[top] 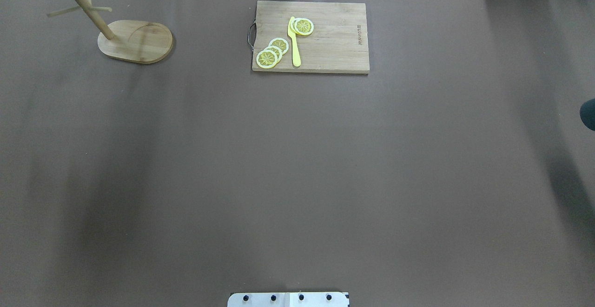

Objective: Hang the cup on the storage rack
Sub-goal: 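Carry the blue mug in the right gripper toward the cutting board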

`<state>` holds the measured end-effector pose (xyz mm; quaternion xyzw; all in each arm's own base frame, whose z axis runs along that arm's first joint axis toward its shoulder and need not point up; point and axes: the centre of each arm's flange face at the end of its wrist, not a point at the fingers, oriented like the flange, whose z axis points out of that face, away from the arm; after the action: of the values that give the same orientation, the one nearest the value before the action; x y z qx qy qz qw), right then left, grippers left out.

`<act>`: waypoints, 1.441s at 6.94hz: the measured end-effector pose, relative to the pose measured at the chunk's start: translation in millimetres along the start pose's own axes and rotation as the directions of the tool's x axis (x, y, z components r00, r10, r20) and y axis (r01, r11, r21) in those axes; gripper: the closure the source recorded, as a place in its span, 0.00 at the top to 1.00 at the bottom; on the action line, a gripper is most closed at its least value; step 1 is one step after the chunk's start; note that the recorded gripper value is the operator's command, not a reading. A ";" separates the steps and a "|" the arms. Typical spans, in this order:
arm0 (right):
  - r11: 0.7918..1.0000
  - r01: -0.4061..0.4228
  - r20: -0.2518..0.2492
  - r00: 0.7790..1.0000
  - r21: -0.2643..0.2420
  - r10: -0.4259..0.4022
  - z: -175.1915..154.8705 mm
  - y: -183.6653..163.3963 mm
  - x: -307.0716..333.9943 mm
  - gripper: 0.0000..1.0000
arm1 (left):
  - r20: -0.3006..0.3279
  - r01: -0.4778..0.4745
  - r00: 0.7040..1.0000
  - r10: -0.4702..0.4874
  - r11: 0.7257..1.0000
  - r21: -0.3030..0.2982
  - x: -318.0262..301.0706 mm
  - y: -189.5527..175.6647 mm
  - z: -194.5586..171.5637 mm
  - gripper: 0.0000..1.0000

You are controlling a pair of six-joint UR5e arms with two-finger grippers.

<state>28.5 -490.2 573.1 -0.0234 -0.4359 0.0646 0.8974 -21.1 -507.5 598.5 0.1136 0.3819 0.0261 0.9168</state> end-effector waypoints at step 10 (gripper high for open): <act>0.944 -0.323 -0.015 0.946 -0.066 0.323 120.3 4.3 -577.4 0.00 | -0.001 -0.001 1.000 0.001 1.000 0.000 -2.4 -1.3 2.8 0.99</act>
<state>-419.5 -566.3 197.1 -0.1247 -0.4263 0.1959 0.8742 -20.8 -509.6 601.8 0.1136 0.3825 0.0268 0.9166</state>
